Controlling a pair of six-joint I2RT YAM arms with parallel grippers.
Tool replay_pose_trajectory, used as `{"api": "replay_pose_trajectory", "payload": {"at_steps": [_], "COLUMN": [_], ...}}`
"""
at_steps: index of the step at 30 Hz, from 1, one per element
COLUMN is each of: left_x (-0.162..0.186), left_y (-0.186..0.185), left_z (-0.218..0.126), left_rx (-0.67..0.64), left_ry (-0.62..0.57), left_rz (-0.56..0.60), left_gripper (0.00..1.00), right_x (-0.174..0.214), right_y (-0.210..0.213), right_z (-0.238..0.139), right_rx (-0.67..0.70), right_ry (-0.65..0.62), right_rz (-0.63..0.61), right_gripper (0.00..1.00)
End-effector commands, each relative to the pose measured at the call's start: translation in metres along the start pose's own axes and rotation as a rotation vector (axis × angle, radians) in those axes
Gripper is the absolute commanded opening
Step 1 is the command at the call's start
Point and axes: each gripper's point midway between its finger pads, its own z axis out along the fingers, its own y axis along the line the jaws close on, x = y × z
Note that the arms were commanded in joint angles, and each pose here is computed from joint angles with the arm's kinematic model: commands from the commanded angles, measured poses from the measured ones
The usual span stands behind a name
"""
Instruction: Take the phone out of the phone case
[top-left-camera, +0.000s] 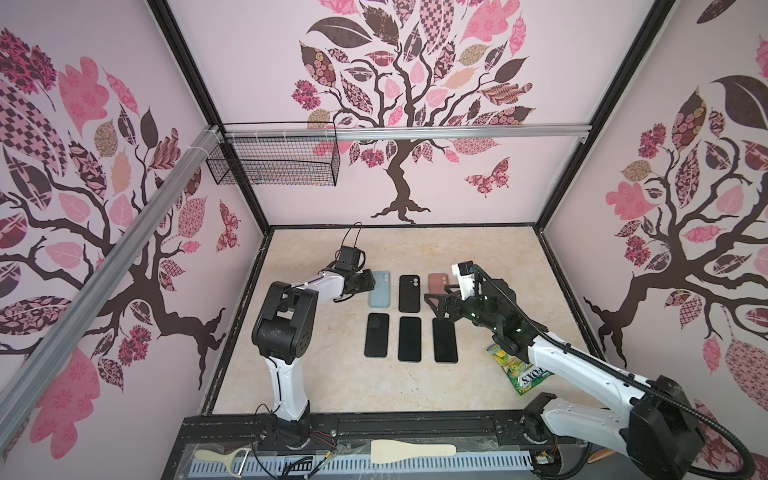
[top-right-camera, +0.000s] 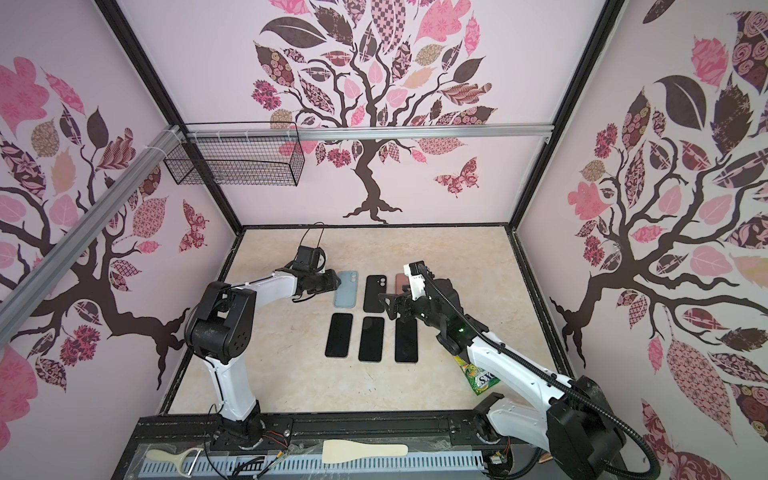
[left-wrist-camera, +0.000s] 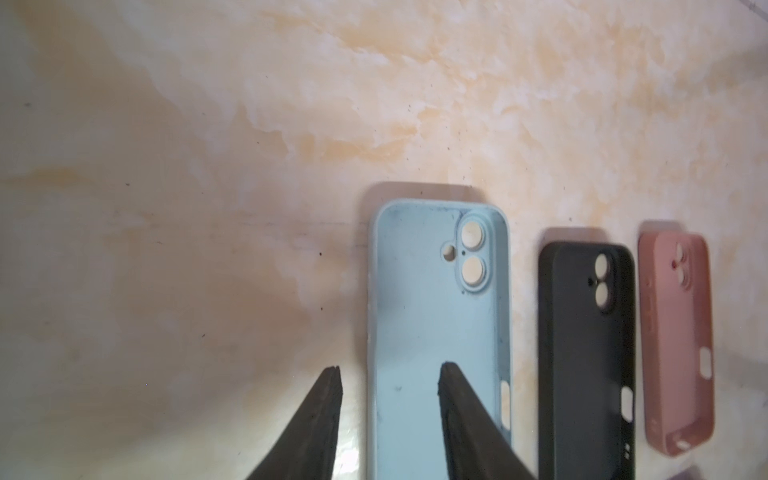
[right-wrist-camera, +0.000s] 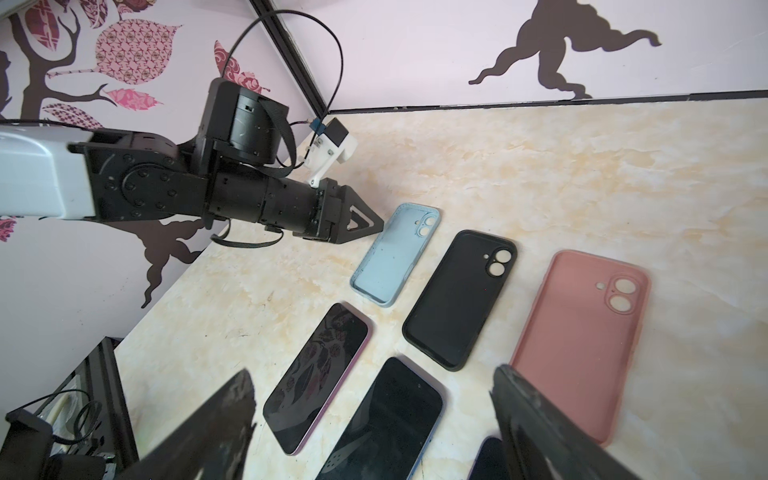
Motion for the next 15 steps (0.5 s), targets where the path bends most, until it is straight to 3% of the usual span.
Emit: {"api": "replay_pose_trajectory", "payload": {"at_steps": [1,7,10,13,15], "left_x": [-0.023,-0.014,-0.008,-0.001,0.004], "left_y": [-0.016,-0.021,-0.022,-0.011,-0.002], "left_z": [-0.039,-0.087,-0.113,-0.141,-0.159], "left_rx": [0.037,0.084,0.109,0.066,0.033], "left_ry": [-0.092,-0.225,-0.334,-0.42,-0.479], "left_rz": [0.048,0.093,0.125,0.125,0.127], "left_gripper": [0.52,0.61,0.87,0.95,0.98], "right_x": [-0.024,-0.02,-0.02,-0.023,-0.028], "right_y": [-0.008,-0.073,-0.085,-0.099,-0.11], "right_z": [-0.016,-0.042,-0.047,-0.051,-0.055], "right_rx": [0.079,0.424,0.497,0.591,0.64], "right_ry": [-0.095,-0.229,-0.252,-0.237,-0.24], "right_rz": [-0.024,0.059,0.017,-0.025,-0.028], "right_gripper": [0.93,0.93,0.91,0.99,1.0]}}
